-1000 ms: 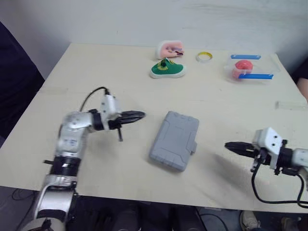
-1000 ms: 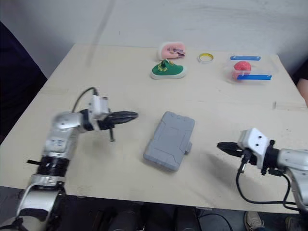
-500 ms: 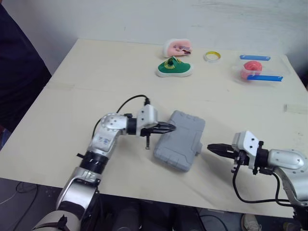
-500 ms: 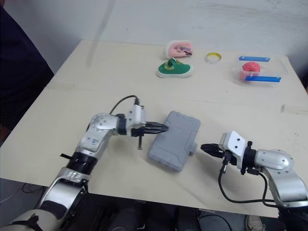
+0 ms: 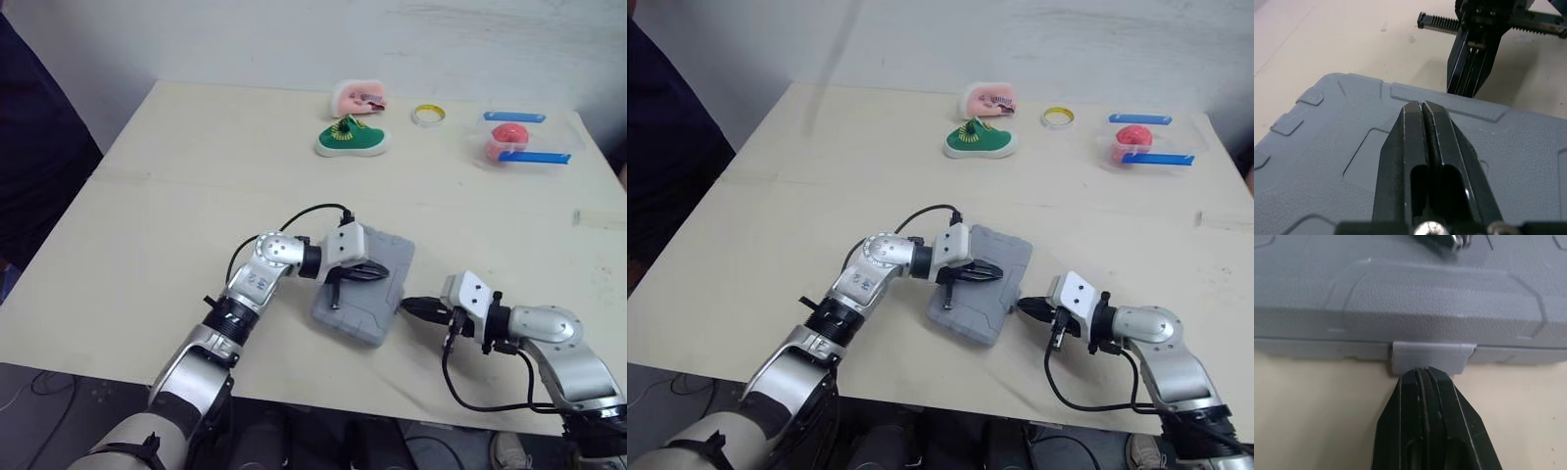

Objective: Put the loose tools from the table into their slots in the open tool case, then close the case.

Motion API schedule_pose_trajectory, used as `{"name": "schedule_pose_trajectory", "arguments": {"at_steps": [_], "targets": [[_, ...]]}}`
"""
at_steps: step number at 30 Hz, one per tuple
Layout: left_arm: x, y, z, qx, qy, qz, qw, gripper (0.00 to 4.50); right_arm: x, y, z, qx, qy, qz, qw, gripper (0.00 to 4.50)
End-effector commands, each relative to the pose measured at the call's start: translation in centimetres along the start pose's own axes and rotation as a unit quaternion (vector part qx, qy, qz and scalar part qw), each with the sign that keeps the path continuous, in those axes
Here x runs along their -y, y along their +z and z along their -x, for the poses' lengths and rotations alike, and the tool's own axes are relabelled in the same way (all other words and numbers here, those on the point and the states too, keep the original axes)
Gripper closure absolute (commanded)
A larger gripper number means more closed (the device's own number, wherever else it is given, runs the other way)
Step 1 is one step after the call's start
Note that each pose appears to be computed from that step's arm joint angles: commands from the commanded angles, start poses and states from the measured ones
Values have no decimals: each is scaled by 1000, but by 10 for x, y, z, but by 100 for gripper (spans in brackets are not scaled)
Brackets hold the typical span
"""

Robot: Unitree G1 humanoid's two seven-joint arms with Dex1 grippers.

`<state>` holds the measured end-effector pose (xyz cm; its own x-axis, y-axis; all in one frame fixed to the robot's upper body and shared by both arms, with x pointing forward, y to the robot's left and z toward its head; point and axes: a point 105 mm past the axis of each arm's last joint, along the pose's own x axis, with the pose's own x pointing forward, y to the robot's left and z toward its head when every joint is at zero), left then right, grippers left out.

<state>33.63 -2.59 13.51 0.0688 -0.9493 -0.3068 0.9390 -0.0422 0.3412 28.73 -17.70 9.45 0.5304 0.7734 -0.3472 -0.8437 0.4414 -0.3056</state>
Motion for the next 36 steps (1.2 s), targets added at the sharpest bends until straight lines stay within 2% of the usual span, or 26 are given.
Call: {"name": "schedule_pose_trajectory", "arguments": {"at_steps": [1, 9, 14, 20, 29, 31, 34, 36], "targets": [[11, -39, -1, -82, -12, 26, 996, 446, 0, 7, -9, 16, 2, 15, 1000, 450], [30, -67, -2, -131, -37, 80, 988, 446, -6, 13, -35, 35, 24, 1, 999, 450], [37, -76, -2, -142, -52, 91, 984, 446, -6, 21, -48, 53, 37, -3, 998, 450], [49, -98, 2, -186, -73, 119, 973, 446, -1, 19, -63, 38, 42, -10, 998, 450], [55, -115, 9, -208, -57, 147, 965, 446, -1, 27, -46, 50, 40, 6, 998, 450], [49, -106, 8, -173, -41, 135, 975, 446, 0, 32, -36, 53, 38, 19, 998, 450], [28, -64, 8, -45, 2, 80, 996, 446, 5, 38, -16, 52, 29, 42, 997, 450], [19, -31, 20, 40, 15, 39, 998, 446, 8, 41, 1, 50, 20, 54, 997, 450]]}}
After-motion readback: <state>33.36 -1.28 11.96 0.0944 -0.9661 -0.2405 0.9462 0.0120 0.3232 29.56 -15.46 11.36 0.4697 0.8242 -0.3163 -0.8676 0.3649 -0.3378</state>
